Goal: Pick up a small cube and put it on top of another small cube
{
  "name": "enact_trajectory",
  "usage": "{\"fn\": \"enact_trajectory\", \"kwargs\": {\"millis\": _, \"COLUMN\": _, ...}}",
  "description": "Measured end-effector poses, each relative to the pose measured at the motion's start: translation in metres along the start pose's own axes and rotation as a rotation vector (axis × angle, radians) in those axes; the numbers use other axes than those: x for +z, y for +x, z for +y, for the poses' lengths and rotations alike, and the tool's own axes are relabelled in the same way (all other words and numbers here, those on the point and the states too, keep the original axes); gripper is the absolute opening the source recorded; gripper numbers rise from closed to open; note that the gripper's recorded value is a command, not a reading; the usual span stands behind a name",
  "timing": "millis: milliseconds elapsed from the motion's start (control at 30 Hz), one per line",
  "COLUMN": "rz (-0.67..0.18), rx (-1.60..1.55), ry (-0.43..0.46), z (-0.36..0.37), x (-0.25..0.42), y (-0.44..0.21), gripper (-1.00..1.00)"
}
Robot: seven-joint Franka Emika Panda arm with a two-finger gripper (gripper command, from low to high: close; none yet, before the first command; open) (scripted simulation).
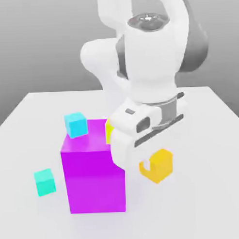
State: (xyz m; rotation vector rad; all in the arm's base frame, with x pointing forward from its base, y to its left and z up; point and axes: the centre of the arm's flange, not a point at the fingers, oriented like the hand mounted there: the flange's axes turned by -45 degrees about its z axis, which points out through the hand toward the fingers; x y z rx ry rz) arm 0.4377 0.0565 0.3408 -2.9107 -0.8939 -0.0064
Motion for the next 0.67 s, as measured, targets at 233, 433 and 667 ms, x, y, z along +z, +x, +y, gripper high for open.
{"fn": "enact_trajectory", "kwargs": {"millis": 233, "rz": -0.002, "rx": 0.198, "ry": -0.029, "z": -0.003, "x": -0.072, "y": -0.051, "gripper": -1.0}}
{"fn": "enact_trajectory", "kwargs": {"millis": 433, "rz": -0.012, "rx": 0.369, "ry": -0.085, "z": -0.01, "x": -0.106, "y": -0.097, "gripper": -1.0}}
{"fn": "enact_trajectory", "kwargs": {"millis": 667, "rz": -0.013, "rx": 0.383, "ry": -0.09, "z": -0.006, "x": -0.061, "y": -0.103, "gripper": 1.0}}
